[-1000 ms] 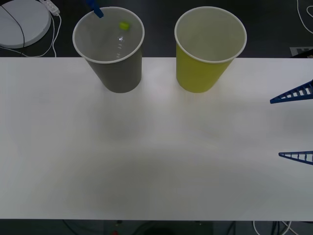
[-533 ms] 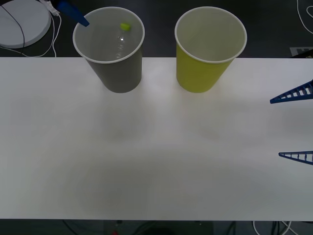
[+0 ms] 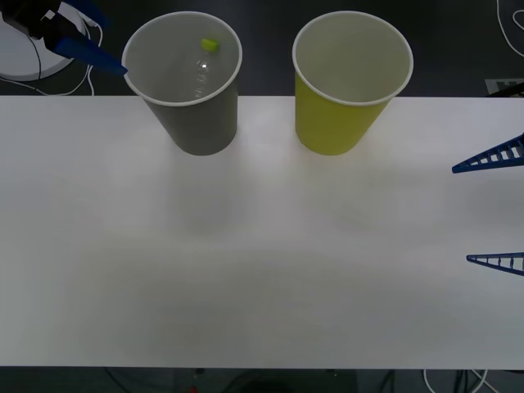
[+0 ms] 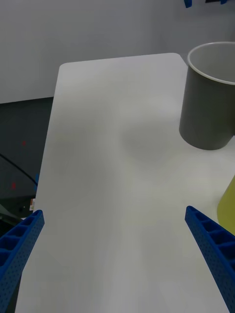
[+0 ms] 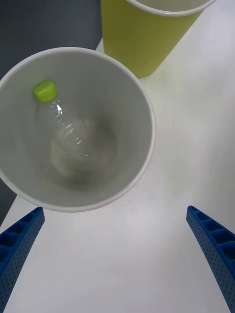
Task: Put the can into the green bin and the plastic bottle into the gray bin
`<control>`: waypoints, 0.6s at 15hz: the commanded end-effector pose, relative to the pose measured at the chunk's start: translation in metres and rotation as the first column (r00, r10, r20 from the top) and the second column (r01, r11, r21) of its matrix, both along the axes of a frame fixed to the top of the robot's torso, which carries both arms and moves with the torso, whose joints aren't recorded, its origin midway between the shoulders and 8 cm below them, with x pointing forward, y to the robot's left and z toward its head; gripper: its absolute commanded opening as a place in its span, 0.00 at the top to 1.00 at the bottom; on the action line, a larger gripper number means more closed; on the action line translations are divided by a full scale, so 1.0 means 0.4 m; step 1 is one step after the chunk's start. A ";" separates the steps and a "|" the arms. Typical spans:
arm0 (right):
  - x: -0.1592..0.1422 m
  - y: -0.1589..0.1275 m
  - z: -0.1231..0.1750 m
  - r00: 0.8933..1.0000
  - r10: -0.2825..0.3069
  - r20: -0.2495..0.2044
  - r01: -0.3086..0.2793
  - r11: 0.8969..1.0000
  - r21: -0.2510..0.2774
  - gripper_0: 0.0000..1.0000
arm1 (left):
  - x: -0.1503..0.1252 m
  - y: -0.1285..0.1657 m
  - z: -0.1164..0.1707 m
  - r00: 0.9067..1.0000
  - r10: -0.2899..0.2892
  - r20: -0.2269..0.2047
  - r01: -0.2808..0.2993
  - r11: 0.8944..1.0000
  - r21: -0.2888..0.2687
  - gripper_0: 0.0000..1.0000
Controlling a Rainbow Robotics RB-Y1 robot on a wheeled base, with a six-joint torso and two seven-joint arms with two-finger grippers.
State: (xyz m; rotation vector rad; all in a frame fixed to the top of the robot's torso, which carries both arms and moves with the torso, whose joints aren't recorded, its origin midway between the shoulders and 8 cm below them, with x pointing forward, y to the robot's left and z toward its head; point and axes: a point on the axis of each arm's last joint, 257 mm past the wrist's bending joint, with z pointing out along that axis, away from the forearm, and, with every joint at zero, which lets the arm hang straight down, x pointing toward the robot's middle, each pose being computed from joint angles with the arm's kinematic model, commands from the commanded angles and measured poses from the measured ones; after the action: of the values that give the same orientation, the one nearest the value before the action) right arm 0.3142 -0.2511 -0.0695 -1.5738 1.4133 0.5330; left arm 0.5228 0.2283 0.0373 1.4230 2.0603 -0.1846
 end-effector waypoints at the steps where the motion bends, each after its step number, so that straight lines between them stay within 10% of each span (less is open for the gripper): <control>1: 0.000 0.000 0.000 1.000 0.000 0.000 0.000 1.000 0.000 0.00 | -0.033 0.035 -0.014 0.999 -0.040 -0.012 0.040 0.999 -0.023 0.00; 9: 0.000 0.000 0.000 1.000 0.000 0.000 0.000 1.000 0.000 0.00 | -0.116 0.074 -0.066 0.994 -0.108 0.010 0.109 0.990 -0.091 0.00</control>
State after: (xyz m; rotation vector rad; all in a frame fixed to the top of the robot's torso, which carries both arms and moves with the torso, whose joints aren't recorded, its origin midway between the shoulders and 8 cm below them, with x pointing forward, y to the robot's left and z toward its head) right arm 0.3142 -0.2511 -0.0695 -1.5738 1.4134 0.5330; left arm 0.4792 0.2578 0.0131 1.4821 1.9548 -0.3053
